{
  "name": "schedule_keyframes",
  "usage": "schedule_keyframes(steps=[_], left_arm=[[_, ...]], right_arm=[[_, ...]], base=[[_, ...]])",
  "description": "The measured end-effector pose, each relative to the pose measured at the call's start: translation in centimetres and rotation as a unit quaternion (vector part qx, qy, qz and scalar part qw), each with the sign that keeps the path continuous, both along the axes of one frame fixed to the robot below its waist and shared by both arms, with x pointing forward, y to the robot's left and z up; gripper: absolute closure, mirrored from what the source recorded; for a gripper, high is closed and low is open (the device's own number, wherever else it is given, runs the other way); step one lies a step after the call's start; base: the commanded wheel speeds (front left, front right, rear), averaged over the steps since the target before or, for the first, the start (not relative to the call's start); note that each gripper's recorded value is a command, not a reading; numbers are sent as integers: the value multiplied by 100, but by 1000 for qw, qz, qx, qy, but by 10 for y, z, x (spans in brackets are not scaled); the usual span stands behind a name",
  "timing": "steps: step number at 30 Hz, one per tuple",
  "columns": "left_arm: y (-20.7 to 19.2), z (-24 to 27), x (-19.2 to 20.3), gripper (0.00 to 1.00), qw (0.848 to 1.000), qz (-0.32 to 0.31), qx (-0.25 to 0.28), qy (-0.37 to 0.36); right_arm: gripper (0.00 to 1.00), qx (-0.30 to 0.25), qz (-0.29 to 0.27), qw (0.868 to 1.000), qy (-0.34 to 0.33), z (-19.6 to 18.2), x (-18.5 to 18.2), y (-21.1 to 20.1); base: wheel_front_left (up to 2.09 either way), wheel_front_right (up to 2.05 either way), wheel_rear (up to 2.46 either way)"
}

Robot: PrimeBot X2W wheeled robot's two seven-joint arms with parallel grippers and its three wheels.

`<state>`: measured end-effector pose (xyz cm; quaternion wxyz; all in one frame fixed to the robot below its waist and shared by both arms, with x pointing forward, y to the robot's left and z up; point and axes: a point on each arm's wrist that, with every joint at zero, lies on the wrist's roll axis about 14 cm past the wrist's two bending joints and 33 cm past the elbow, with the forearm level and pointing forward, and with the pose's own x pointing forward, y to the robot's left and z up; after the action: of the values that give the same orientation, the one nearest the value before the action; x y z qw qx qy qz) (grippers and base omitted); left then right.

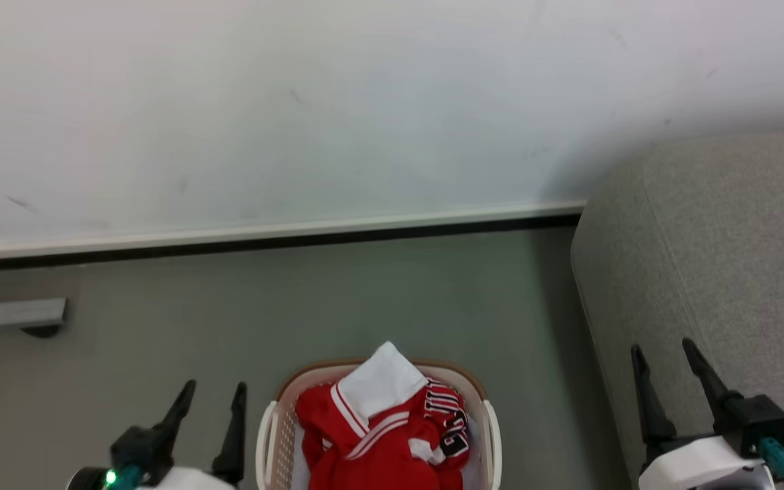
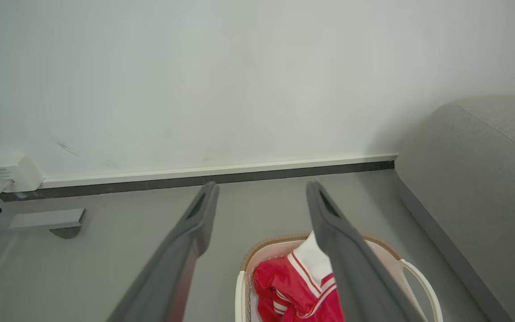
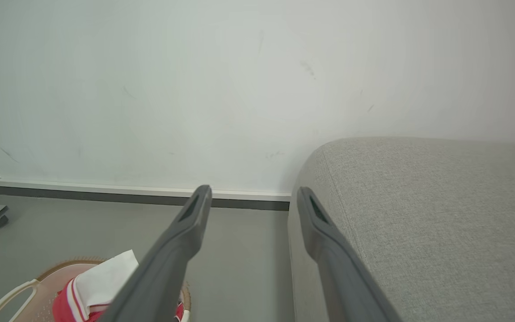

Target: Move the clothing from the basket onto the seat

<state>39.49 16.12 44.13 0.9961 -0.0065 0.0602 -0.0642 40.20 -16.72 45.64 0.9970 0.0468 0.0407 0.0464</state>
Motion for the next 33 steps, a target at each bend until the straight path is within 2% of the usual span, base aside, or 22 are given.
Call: schedule_keyframes(steps=[10, 16, 21, 29, 33], left_arm=[[-51, -71, 47, 0, 991, -86, 31, 100], [-70, -123, 67, 0, 974, -133, 68, 171], [-84, -156, 84, 0, 962, -159, 80, 206], [-104, -209, 88, 0, 940, -200, 88, 262], [-100, -232, 87, 0, 931, -204, 97, 286]], right_arm=[[0, -2, -11, 1000, 3, -12, 37, -9], [0, 0, -10, 1000, 3, -22, 61, -10], [0, 4, -13, 1000, 5, -33, 74, -13], [0, 1, -29, 999, 33, -63, 82, -26], [0, 3, -31, 998, 45, -76, 83, -28]], base=[[0, 0, 0], [0, 0, 0], [0, 0, 0], [0, 0, 0], [0, 0, 0]])
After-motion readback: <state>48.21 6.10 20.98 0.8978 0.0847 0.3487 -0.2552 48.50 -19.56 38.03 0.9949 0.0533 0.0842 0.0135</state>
